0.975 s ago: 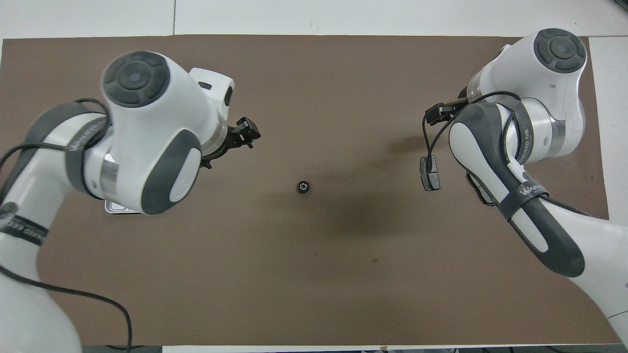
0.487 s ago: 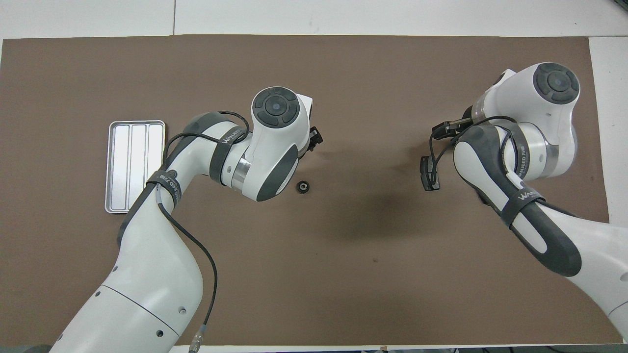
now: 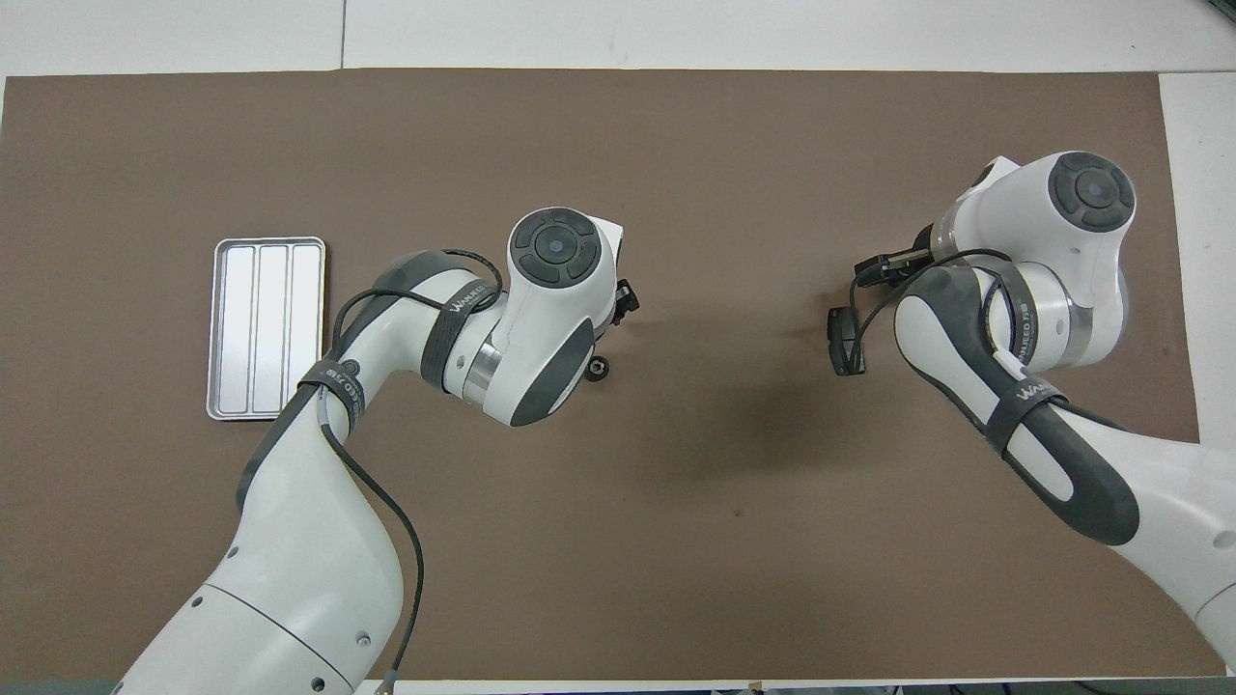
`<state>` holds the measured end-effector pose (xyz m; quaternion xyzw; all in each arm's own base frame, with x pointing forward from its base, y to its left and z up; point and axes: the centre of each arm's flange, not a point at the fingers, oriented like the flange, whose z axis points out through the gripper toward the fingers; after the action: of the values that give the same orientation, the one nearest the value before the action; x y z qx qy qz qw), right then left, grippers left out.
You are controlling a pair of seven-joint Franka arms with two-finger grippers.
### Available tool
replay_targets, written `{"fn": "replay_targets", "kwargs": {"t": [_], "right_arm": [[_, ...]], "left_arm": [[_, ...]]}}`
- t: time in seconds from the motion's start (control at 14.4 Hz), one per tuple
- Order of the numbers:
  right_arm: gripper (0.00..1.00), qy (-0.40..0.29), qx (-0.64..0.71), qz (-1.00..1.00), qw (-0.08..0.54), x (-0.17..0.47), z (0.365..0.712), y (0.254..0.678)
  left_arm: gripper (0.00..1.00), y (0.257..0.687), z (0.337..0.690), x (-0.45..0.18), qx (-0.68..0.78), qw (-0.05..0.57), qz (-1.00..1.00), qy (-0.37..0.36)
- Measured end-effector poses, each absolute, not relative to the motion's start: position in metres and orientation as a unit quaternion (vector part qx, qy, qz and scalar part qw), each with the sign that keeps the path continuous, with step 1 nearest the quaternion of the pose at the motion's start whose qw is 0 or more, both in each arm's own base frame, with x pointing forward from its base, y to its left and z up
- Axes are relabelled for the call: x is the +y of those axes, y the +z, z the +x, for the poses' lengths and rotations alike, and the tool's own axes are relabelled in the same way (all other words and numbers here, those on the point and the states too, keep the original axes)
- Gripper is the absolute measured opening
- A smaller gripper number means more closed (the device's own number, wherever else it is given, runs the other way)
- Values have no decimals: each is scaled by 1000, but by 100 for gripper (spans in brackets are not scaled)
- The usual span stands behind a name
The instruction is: Pick bearing gear from pile to tray
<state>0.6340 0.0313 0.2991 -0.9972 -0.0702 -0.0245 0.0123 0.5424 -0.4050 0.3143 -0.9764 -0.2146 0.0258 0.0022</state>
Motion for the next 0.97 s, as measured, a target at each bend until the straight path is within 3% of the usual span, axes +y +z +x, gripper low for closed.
{"fn": "replay_targets", "kwargs": {"t": [0.56, 0.7, 0.77, 0.84, 0.97], "right_arm": [[99, -21, -68, -997, 13, 28, 624, 282], [81, -21, -68, -997, 13, 28, 624, 282], [81, -21, -68, -997, 13, 28, 624, 282], [73, -21, -68, -997, 13, 28, 624, 282], [52, -23, -66, -998, 12, 26, 624, 284]], "left_arm": [[99, 290, 511, -421, -200, -16, -980, 8], [100, 292, 508, -420, -199, -16, -980, 8], [91, 292, 505, -421, -197, -15, -980, 9], [90, 291, 503, -422, -196, -14, -981, 10], [88, 290, 502, -423, -195, -18, -981, 7]]}}
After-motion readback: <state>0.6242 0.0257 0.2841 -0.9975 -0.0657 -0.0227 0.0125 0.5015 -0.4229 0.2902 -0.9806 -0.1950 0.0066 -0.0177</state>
